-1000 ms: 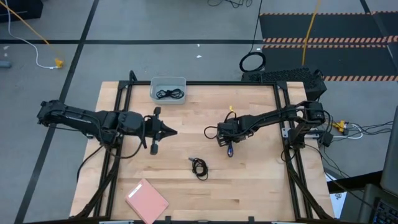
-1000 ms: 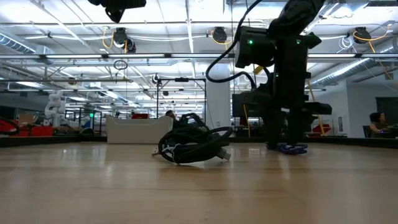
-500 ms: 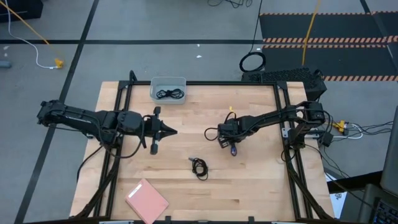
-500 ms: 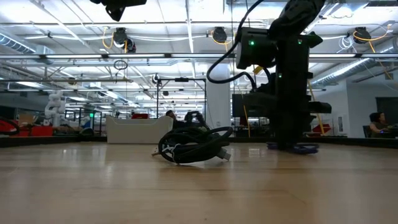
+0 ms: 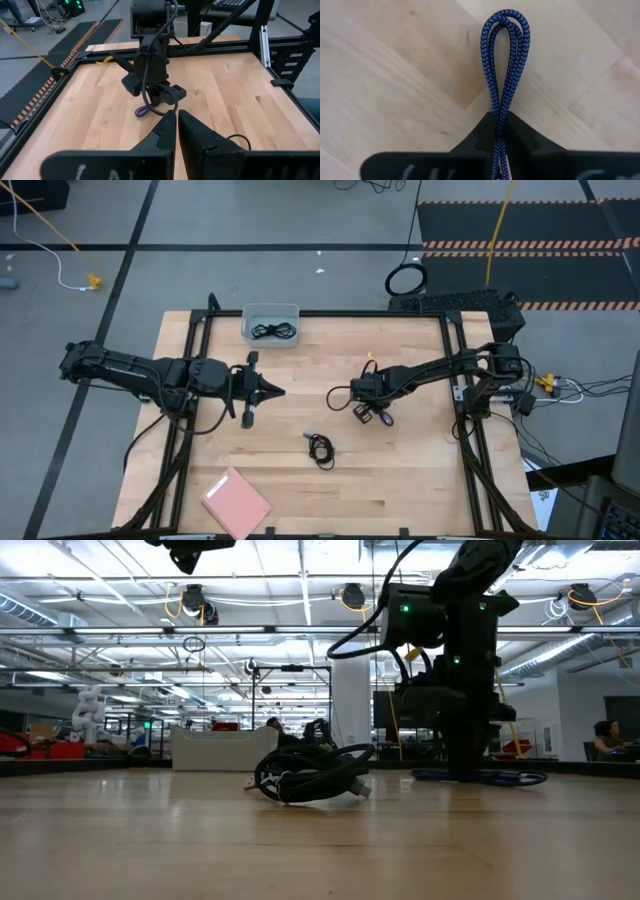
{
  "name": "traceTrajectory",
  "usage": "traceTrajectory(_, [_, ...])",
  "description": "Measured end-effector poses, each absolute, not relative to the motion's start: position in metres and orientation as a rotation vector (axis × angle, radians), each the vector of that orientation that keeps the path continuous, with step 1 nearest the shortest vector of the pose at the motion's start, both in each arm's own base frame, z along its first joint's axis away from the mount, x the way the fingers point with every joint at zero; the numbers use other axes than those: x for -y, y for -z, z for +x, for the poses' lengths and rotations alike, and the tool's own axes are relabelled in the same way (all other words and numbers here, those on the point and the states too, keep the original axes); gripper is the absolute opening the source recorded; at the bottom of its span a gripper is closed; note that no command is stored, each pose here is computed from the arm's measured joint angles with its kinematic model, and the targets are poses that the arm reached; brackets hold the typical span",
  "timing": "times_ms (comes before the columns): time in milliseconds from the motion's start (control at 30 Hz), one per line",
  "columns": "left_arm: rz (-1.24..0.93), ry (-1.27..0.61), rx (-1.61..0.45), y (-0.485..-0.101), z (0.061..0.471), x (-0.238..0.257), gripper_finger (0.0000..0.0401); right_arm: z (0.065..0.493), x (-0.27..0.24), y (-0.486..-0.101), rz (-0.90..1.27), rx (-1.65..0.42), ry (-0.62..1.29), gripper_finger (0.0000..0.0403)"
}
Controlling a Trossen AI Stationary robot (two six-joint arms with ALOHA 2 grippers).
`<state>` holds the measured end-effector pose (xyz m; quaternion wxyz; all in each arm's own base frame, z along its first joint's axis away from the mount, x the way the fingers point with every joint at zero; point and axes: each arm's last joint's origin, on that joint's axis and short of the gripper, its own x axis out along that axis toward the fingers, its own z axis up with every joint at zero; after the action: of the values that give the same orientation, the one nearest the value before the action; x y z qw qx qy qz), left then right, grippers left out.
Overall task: Pick and place USB-C Cables
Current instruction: Put the black purple charger cable into the white bin
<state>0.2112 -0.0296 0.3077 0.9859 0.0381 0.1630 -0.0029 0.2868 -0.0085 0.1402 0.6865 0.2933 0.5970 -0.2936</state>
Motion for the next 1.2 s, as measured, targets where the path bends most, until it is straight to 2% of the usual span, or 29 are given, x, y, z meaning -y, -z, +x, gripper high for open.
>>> traceTrajectory(167, [0.08, 0.006, -0.328, -0.308, 0.211, 0.03, 0.0024, 0.285, 0.008, -0.149, 0.58, -1.334, 0.554, 0.0013])
traceTrajectory(433, [0.098, 0.003, -0.326, -0.308, 0.211, 0.029, 0.0024, 0.275, 0.009, -0.187, 0.491, -1.236, 0.371, 0.0012])
traceTrajectory(933, [0.098, 0.003, -0.325, -0.308, 0.211, 0.029, 0.0024, 0.233, 0.007, -0.269, 0.274, -0.914, 0.154, 0.0011])
traceTrajectory(1200, [0.075, 0.0, -0.324, -0.308, 0.211, 0.029, 0.0024, 0.212, 0.006, -0.295, 0.198, -0.751, 0.097, 0.0011])
